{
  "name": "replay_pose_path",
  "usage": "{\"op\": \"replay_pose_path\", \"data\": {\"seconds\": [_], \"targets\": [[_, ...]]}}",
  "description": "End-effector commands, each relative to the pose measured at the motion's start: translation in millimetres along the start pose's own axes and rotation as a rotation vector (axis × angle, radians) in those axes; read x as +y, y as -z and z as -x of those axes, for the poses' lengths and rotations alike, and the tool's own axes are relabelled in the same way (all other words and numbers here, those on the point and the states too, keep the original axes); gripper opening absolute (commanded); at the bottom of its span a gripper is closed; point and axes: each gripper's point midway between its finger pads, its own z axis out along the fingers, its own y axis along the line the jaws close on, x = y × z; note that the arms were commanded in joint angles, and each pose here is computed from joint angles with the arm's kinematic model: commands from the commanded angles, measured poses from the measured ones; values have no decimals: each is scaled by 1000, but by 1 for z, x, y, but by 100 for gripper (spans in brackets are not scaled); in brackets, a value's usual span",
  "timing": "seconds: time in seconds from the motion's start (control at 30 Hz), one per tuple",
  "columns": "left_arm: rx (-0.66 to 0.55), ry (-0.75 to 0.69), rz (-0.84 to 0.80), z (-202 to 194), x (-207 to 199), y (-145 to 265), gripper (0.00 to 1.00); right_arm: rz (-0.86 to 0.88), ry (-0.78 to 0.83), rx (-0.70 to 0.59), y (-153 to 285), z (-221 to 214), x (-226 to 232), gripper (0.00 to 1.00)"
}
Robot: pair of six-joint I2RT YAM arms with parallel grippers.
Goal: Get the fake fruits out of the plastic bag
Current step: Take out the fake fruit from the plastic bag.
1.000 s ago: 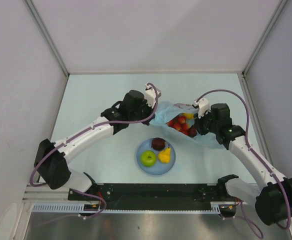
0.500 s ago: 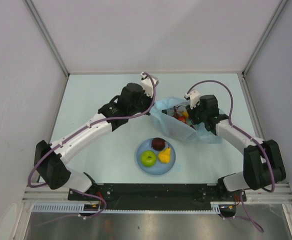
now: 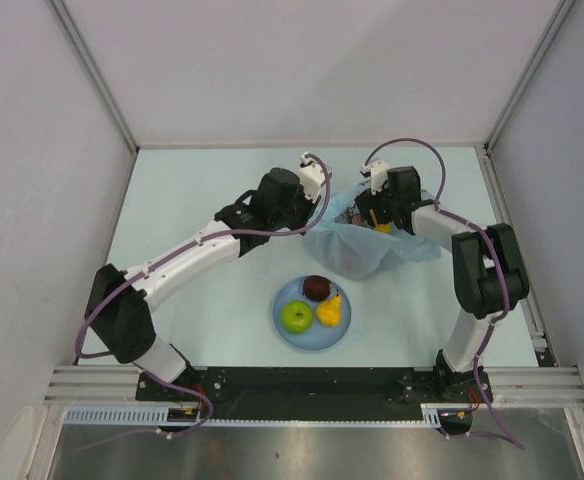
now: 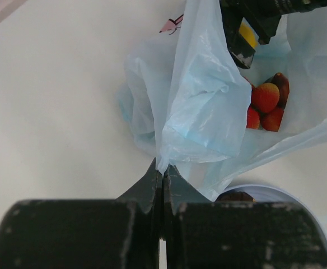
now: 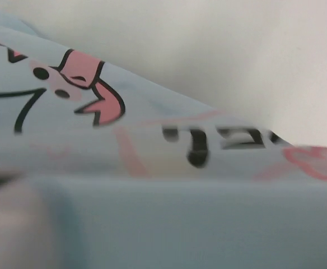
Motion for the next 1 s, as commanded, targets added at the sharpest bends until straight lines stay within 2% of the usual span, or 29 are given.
{"op": "replay_pose_path", "data": {"seconds": [0.0,0.07,0.13,0.2,0.27,0.3,0.47,0.6,0.77,0.9,0.97], "targets": [[-61,-29,-7,29,-1,0,0,6,40,6,-21,-1,1,83],[-63,-30,-4,29,-1,-1,0,-13,66,-9,-27,1,-4,80],[-55,-31,1,25,0,-3,0,-20,90,-12,-26,3,-7,68],[-50,-31,8,23,2,-4,0,-19,90,-22,-19,9,-8,48],[-50,-32,16,22,3,-4,0,-9,90,-91,1,35,-7,42],[-48,-32,14,21,2,-5,0,18,90,-75,12,35,-1,37],[-50,-32,13,17,2,-7,0,164,99,-181,94,75,29,34],[-74,-21,17,23,2,-10,0,279,96,-180,139,72,51,35],[-95,-2,41,36,6,-12,0,353,62,-142,172,57,63,31],[-93,-25,43,34,7,-11,0,370,87,-232,206,75,75,29],[-97,-34,49,34,8,-9,0,405,155,-316,234,91,100,29]]}}
